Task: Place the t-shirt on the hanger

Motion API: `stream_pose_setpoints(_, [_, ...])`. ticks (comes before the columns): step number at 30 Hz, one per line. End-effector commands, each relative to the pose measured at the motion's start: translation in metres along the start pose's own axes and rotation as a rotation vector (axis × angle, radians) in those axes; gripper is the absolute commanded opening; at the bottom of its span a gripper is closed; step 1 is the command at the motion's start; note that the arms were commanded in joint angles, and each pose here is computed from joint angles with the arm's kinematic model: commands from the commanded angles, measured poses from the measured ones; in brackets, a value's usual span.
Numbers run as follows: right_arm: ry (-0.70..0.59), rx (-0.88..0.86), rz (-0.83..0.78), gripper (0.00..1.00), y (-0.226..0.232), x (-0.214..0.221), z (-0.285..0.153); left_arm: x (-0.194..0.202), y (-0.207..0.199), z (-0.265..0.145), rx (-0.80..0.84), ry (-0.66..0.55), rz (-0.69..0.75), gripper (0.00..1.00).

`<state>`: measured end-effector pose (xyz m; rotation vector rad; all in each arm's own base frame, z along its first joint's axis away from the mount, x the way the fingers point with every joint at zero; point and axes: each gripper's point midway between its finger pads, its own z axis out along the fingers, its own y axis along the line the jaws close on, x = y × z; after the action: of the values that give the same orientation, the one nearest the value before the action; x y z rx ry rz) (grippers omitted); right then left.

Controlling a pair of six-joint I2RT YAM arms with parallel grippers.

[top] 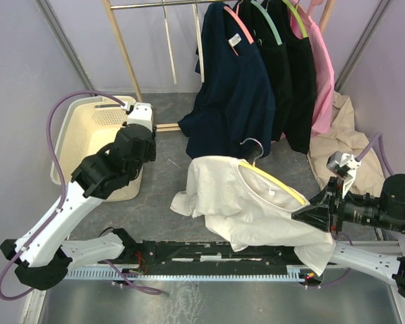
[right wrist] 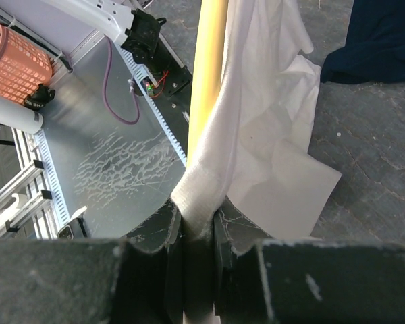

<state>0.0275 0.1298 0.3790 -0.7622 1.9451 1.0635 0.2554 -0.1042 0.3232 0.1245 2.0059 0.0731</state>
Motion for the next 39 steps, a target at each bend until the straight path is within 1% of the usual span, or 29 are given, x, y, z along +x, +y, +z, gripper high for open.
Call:
stream_pose_setpoints(1, [-0.135, -0.029, -0.024, 0.01, 0.01, -0.041, 0.013, -0.016, -0.003, -0.01, 0.053, -0.053, -0.078, 0.47])
stream_pose_setpoints(7, [-0.116, 0.006, -0.019, 0.01, 0.003, -0.048, 0.036, -0.055, -0.036, -0.039, 0.311, -0.156, -0.15, 0.49])
stream_pose_setpoints(10, [-0.106, 0.021, -0.017, 0.01, 0.0, -0.051, 0.052, -0.065, -0.05, -0.05, 0.41, -0.177, -0.168, 0.5])
stream_pose_setpoints(13, [-0.104, 0.043, -0.008, 0.01, -0.005, -0.056, 0.068, -0.07, -0.063, -0.06, 0.502, -0.19, -0.189, 0.5])
stream_pose_setpoints(19, [-0.073, 0.056, 0.013, 0.01, -0.01, -0.057, 0.099, -0.06, -0.088, -0.065, 0.631, -0.163, -0.214, 0.5])
stream_pose_setpoints(27, [-0.047, 0.041, 0.055, 0.01, -0.012, -0.053, 0.137, -0.053, -0.102, -0.069, 0.714, -0.157, -0.243, 0.55])
stream_pose_setpoints(39, [-0.028, 0.024, 0.101, 0.01, -0.01, -0.059, 0.169, -0.055, -0.111, -0.071, 0.76, -0.174, -0.285, 0.56])
